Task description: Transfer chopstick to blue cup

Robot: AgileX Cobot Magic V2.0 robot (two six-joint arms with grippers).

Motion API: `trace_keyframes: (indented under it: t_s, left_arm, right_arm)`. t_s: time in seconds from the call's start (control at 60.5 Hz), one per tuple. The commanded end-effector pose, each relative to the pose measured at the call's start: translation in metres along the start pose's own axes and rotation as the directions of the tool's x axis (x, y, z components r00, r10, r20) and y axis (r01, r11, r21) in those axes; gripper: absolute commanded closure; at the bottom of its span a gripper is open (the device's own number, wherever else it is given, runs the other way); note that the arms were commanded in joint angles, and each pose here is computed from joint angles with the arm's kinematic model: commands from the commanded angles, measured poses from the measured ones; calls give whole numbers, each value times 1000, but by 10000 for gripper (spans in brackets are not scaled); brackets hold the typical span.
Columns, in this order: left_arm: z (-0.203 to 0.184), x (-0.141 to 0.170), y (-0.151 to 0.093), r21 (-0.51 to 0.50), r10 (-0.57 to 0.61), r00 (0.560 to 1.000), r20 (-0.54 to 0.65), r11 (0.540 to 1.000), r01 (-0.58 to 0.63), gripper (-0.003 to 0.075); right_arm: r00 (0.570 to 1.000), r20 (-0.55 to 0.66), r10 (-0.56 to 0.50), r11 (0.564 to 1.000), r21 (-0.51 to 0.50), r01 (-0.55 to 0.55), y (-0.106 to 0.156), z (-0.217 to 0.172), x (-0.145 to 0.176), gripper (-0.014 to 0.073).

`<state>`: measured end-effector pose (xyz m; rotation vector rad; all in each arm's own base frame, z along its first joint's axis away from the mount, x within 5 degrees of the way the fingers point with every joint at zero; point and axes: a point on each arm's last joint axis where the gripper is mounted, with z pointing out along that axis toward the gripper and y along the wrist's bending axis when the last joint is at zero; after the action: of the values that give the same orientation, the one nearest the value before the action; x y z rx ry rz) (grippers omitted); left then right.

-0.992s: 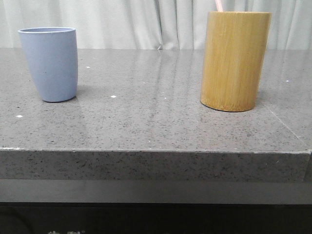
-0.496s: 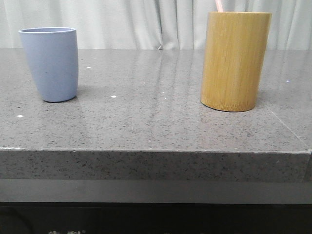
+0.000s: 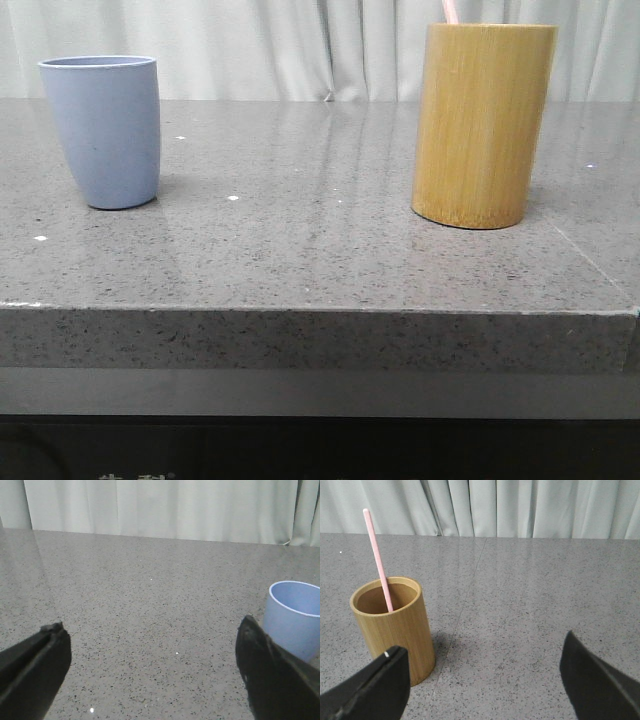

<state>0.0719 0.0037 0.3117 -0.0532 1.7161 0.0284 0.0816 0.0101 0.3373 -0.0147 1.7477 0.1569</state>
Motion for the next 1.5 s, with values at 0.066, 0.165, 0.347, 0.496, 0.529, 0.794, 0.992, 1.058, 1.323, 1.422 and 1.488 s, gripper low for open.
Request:
trace_keyframes:
  t_s: [0.066,0.165,0.347,0.496,0.529,0.794,0.992,1.058,1.323,1.422,1.488]
  left_arm:
    - [-2,-18,-1,13,-27,994,104,1000,26,49]
    - [3,-19,-1,11,3,1000,30,1000,-4,49]
    - [31,-50,-9,85,46,997,-56,996,-41,49]
    - [57,-87,-25,207,112,985,-129,975,-84,49]
    - [65,-95,-31,242,138,977,-159,966,-97,49]
    - [105,-144,-81,471,279,913,-298,875,-113,49]
    - [135,-148,-126,586,367,867,-337,803,-112,49]
    - [148,-142,-140,607,402,832,-383,788,-101,49]
    - [202,-107,-173,579,503,684,-529,803,-142,49]
    - [210,-98,-177,581,511,660,-551,802,-135,49]
    - [215,-92,-179,581,514,647,-563,803,-132,49]
  right_arm:
    - [996,87,6,1000,8,-6,0,-1,-14,-36]
    - [996,87,6,1000,8,-6,0,-1,-14,-36]
    - [996,88,6,1000,8,-6,0,-1,-14,-36]
    - [995,96,5,1000,9,-6,0,-1,-15,-36]
    - [995,98,5,1000,9,-6,0,-1,-15,-36]
    - [995,100,5,1000,10,-6,0,-1,-16,-36]
    - [995,101,5,1000,10,-6,0,-1,-16,-36]
    - [995,101,5,1000,10,-6,0,-1,-16,-36]
    - [995,101,5,1000,10,-6,0,-1,-16,-36]
    - [995,101,5,1000,10,-6,0,-1,-16,-36]
    - [995,101,5,1000,10,-6,0,-1,-16,-36]
